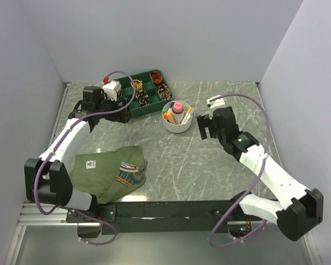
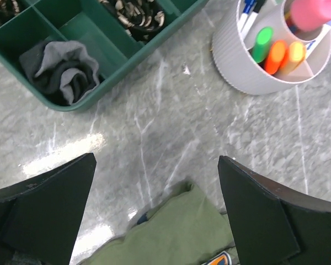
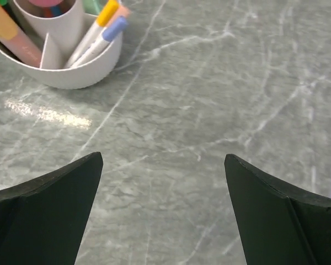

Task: Sort the stationery into containers
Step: Reset both arms

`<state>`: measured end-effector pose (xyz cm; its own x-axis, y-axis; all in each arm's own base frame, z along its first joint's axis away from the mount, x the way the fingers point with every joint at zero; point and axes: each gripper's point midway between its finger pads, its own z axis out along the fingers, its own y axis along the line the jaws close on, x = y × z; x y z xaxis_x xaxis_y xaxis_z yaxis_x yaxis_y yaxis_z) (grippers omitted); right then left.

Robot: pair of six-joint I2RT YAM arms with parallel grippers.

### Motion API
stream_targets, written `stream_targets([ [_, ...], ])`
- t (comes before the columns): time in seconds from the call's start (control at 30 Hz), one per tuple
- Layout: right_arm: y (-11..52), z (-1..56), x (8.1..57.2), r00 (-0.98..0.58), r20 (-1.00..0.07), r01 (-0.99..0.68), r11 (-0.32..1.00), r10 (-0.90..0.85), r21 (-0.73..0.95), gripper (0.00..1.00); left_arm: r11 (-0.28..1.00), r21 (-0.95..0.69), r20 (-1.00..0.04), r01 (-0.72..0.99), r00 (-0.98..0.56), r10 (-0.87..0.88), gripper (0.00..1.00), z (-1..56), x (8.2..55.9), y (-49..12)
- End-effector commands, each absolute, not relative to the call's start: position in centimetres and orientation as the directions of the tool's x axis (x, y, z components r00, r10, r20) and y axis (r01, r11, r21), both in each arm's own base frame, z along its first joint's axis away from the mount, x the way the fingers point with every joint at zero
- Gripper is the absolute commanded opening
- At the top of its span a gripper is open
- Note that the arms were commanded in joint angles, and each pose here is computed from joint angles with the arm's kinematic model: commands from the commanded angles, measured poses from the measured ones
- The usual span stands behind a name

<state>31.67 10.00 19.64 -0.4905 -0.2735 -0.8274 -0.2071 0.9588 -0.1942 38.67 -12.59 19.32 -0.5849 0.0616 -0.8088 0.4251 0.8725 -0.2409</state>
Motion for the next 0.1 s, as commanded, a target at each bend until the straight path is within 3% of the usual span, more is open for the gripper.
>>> stream_targets([
  [0.0,7.57,20.75,30.57,-0.474,-0.833,-0.141,0.958,-0.286,-0.249,1.00,0.889,-0.203,-0.838,0.411,-0.542,0.059,0.99,20.34,39.61,-11.39],
  [0.07,7.08,20.73,30.67,-0.476,-0.838,-0.123,0.964,-0.266,-0.236,1.00,0.892,-0.204,-0.836,0.404,-0.545,0.056,0.99,20.32,39.83,-11.16],
])
